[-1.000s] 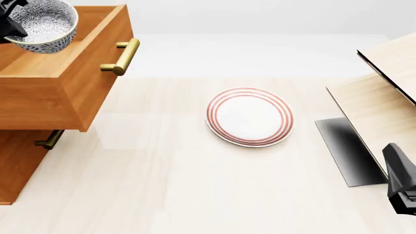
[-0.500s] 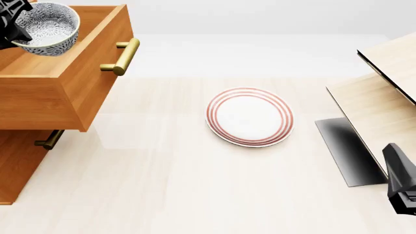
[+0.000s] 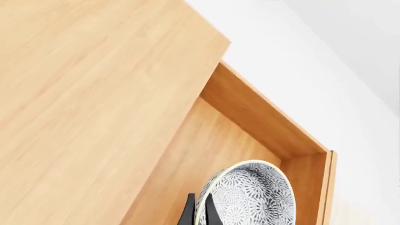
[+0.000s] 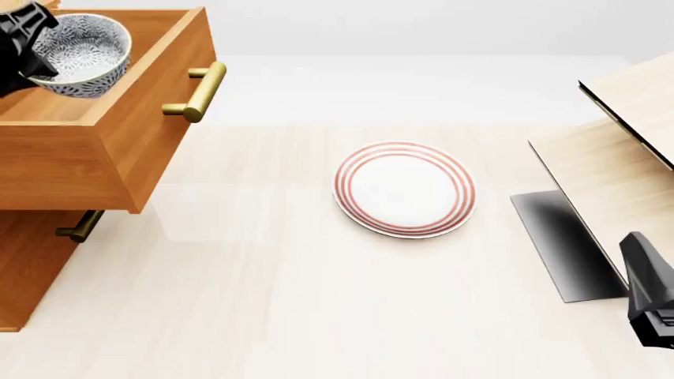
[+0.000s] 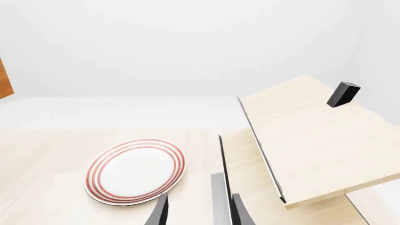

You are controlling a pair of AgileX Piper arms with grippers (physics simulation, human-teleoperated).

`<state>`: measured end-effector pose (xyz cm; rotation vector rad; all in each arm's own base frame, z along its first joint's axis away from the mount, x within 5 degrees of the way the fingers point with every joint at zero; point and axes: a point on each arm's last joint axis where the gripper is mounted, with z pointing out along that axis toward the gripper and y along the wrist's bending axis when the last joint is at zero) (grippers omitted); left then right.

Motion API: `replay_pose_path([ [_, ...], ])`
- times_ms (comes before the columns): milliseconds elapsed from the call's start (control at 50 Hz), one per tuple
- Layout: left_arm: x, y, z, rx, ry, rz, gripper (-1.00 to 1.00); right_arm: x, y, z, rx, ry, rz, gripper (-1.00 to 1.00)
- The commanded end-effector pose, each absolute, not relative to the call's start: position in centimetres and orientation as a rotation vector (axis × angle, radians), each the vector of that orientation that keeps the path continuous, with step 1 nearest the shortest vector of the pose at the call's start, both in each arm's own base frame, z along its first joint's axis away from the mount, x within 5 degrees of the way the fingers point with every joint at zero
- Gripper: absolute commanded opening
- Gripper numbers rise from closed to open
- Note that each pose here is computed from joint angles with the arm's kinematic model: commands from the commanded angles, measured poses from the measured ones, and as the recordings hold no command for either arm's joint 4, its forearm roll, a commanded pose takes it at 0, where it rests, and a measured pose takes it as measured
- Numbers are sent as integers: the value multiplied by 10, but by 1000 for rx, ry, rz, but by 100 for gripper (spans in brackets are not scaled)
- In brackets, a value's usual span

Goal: Open the top drawer of the cabinet and put the bowl in it.

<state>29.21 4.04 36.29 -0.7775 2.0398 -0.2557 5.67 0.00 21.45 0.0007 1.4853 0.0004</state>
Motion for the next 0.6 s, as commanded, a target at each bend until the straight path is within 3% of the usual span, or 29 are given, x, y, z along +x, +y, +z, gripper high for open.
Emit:
replay_pose_path([
  [20,290,42,359,-809,2023,-270,-100,57,0,214,0,1485,0,100],
  [600,295,48,351,-840,2024,-262,-100,57,0,214,0,1485,0,100],
])
